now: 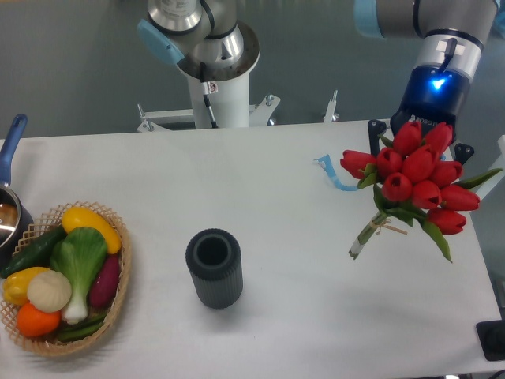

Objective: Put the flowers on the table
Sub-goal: 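Hold the red tulip bouquet by its stems in the gripper, then lower the held tulip bouquet toward the table beside the black vase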

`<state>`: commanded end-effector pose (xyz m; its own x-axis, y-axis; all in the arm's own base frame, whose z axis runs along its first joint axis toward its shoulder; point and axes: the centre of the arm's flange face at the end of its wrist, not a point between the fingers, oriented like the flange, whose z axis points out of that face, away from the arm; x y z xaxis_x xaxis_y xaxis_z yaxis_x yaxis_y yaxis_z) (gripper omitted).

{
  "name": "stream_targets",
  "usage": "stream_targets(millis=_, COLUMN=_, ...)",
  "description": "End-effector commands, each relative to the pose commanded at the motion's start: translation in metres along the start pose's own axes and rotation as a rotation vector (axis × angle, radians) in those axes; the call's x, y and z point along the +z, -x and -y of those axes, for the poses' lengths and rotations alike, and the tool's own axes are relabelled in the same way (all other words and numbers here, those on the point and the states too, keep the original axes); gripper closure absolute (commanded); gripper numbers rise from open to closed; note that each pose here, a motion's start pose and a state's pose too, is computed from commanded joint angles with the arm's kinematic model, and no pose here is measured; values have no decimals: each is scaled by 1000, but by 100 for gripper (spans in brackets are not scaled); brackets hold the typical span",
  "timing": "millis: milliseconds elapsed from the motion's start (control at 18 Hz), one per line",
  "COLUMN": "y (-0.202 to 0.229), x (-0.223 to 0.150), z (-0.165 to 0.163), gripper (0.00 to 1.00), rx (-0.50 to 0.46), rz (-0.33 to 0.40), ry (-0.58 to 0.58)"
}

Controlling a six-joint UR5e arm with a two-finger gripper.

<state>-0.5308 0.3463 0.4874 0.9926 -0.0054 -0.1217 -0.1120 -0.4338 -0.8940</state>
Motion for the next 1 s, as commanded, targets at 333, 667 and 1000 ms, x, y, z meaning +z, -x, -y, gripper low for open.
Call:
stream_targets(millis=333, y=-6, x=-12, z=4, gripper=61, rx=14, rz=66, ry=103)
stream_targets(millis=667, y=-17, x=-31, z=9, gripper=61, rx=19, rz=154, ry=289)
stream_targets(millis=1000, y=-35, x=-12, z=-5, gripper=61, rx=63, rz=199, ry=554)
